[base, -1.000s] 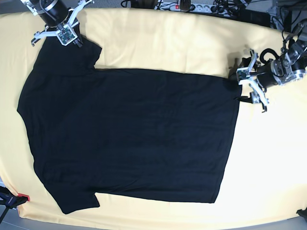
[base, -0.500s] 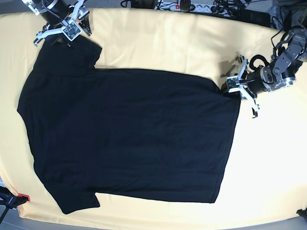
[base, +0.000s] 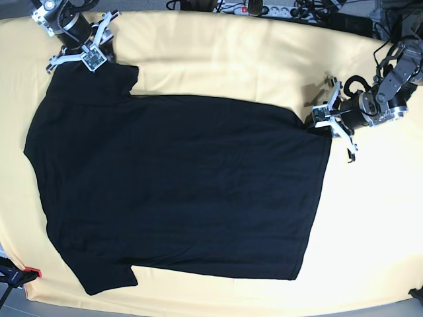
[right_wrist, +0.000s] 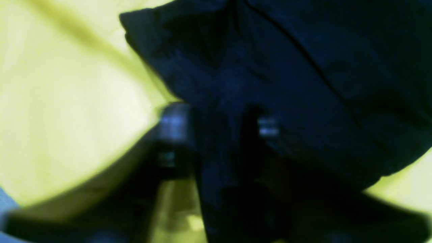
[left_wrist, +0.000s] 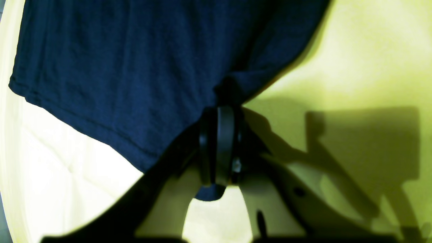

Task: Fold the T-shirt properly
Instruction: 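Move both grippers to the shirt's shoulder corners and grasp them, then pull the grasped shoulder corners away from the hem to straighten the shirt, then fold the shoulder edge over toward the hem with both grippers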

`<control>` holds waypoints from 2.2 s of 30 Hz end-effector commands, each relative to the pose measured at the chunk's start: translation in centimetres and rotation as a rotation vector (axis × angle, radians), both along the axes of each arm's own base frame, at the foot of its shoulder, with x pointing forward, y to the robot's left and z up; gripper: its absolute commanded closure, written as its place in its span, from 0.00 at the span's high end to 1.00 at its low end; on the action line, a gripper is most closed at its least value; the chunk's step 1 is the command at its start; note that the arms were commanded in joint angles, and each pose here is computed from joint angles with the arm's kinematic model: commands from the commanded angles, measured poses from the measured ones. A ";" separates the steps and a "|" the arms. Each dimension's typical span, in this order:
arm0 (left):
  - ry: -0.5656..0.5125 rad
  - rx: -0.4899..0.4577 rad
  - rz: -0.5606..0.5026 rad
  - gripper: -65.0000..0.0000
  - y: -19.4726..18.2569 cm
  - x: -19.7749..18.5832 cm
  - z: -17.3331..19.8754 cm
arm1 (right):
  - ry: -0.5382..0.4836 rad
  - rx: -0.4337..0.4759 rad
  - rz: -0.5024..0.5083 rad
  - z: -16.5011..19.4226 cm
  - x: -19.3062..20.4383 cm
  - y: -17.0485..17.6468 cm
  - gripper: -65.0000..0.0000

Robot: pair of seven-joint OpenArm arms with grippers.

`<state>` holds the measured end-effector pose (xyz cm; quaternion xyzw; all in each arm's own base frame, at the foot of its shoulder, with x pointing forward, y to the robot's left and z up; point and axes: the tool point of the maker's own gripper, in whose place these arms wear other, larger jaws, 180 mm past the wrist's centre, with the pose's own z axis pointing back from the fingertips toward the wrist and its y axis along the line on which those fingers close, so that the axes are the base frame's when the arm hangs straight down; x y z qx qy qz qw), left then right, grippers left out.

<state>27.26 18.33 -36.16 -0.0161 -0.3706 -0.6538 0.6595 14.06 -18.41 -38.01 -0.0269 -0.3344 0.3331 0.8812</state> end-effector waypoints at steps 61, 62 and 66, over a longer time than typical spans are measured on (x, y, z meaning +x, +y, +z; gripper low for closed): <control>-0.355 0.079 -0.006 0.00 -4.8 -1.6 8.0 | -0.318 -0.140 0.134 9.6 8.4 -2.5 0.00; -0.350 0.077 0.017 0.00 -4.6 -1.1 7.6 | -0.307 -0.137 0.132 9.2 8.8 -2.9 0.00; -0.337 0.093 0.093 0.00 -3.2 0.7 5.8 | -0.281 -0.142 0.113 8.0 10.1 -4.4 0.00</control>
